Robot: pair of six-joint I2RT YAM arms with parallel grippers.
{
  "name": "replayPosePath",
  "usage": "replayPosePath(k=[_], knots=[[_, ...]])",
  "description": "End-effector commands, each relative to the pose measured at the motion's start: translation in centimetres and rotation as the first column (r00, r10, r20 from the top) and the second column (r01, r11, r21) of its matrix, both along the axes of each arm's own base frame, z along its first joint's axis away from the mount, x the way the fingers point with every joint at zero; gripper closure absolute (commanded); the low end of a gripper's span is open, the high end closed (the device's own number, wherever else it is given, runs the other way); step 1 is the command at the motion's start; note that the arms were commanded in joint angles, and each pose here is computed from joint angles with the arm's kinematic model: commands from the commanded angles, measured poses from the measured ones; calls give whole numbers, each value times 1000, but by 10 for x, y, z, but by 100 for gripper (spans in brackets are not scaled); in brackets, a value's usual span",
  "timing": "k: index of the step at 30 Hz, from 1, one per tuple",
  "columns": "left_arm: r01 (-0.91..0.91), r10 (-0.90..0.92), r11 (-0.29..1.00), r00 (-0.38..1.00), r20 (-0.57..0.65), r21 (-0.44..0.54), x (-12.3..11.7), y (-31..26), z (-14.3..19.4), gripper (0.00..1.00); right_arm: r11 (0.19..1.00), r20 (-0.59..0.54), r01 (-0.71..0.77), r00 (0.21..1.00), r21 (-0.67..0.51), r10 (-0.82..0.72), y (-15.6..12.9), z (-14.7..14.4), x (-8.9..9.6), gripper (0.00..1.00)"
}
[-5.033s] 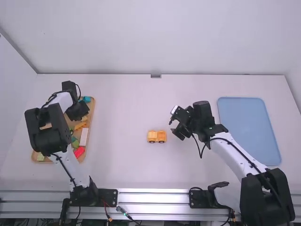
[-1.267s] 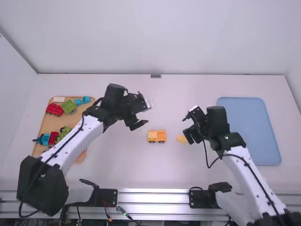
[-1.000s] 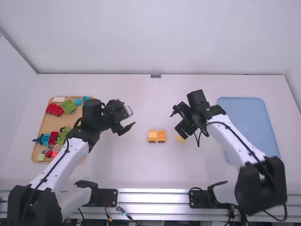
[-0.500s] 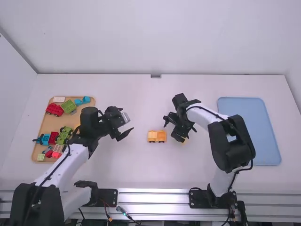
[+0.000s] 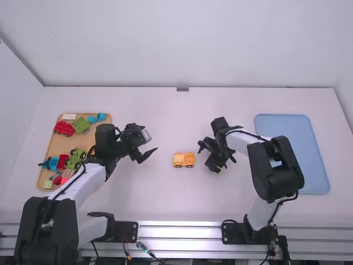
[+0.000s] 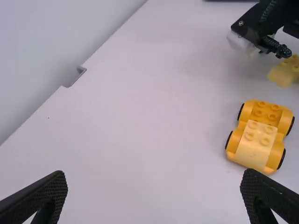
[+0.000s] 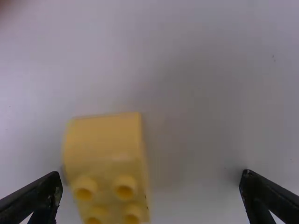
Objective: Assemble lego blocks to make yellow taxi
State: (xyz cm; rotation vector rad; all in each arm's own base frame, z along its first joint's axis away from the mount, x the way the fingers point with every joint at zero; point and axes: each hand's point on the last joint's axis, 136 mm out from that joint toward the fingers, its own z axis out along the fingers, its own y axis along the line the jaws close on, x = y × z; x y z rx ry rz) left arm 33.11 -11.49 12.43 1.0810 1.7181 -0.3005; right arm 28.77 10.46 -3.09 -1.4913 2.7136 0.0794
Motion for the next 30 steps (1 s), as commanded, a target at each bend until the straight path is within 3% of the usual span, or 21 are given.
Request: replayPosePath(k=[1,3,9,10,16,26,30], knots=[[21,-22,1000,1000,-11,-21,-2,-4,0,1,999,11,-23,1000,29,23,8,5,-2,1],[21,-21,1000,1000,-10,-21,-2,-4,0,1,999,19,-42,999,19,41,12,5,-2,2],[20,-20,1000,1000,-6,-20,-1,-3,1,1,998,36,-68,997,0,68,20,7,-4,24],[21,-21,1000,1000,-6,-21,-1,-4,1,1,997,36,-76,996,-7,76,21,9,-6,32],[22,-22,1000,1000,-6,-21,-2,-4,1,1,998,41,-66,997,0,66,20,14,-6,50],[24,-24,999,1000,-6,-23,-2,-4,1,1,999,23,-37,999,32,36,26,15,-9,63],[26,-26,999,1000,-7,-23,-2,-5,1,1,1000,6,-5,1000,20,5,24,14,-14,63]])
